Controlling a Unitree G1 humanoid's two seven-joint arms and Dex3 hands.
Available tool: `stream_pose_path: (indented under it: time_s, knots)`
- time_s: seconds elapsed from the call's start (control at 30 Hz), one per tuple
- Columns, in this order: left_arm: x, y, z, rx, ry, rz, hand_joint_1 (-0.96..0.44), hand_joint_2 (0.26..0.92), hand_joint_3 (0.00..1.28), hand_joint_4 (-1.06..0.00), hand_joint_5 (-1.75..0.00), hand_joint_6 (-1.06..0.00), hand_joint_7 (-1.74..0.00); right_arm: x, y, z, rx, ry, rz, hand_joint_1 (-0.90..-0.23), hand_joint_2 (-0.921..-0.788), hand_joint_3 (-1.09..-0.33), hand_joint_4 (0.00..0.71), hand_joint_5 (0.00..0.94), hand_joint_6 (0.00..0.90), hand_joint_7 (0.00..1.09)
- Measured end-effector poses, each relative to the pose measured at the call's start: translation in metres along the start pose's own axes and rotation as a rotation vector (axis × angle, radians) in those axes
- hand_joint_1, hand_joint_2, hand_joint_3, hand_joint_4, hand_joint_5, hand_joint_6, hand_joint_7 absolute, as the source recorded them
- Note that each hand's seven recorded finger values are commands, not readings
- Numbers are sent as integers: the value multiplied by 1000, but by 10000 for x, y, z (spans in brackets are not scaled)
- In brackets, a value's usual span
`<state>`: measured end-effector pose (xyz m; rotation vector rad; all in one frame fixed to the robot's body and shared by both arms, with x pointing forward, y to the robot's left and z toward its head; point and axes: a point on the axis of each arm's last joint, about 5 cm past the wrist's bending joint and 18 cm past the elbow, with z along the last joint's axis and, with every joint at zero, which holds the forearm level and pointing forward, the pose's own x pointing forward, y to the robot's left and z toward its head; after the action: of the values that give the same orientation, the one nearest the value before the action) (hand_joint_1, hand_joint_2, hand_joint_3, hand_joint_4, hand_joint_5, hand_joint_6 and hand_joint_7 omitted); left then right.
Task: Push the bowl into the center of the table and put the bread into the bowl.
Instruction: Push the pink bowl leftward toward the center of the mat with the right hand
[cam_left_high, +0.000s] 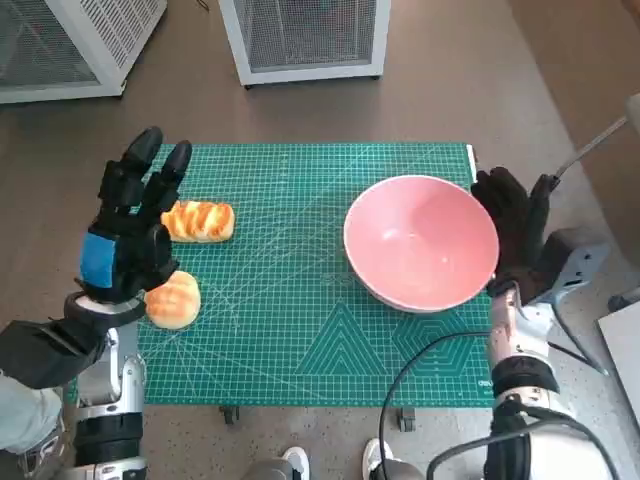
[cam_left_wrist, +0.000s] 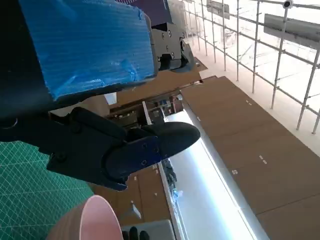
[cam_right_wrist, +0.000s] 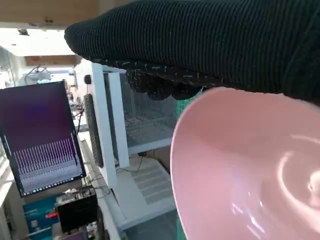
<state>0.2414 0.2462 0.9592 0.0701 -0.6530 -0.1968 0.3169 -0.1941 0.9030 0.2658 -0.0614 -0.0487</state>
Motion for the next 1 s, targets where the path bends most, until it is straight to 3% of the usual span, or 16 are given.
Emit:
stream_pose_path:
  time_s: [0.27, 0.63, 1.0]
  knots:
    - [-21, 22, 5, 1, 7, 2, -679, 921, 629, -228, -23, 1, -430, 19, 134, -31, 44, 0, 40, -670, -921, -900, 164, 5, 127, 201]
    - [-46, 34, 36, 8, 2, 7, -685, 921, 624, -230, -23, 1, -443, 36, 252, -45, 26, 5, 94, -684, -921, -898, 160, 2, 128, 201]
    - [-86, 49, 57, 17, 5, 21, -685, 921, 626, -229, -22, 1, -445, 103, 398, 15, 33, -6, 136, -682, -921, -895, 158, 0, 135, 208]
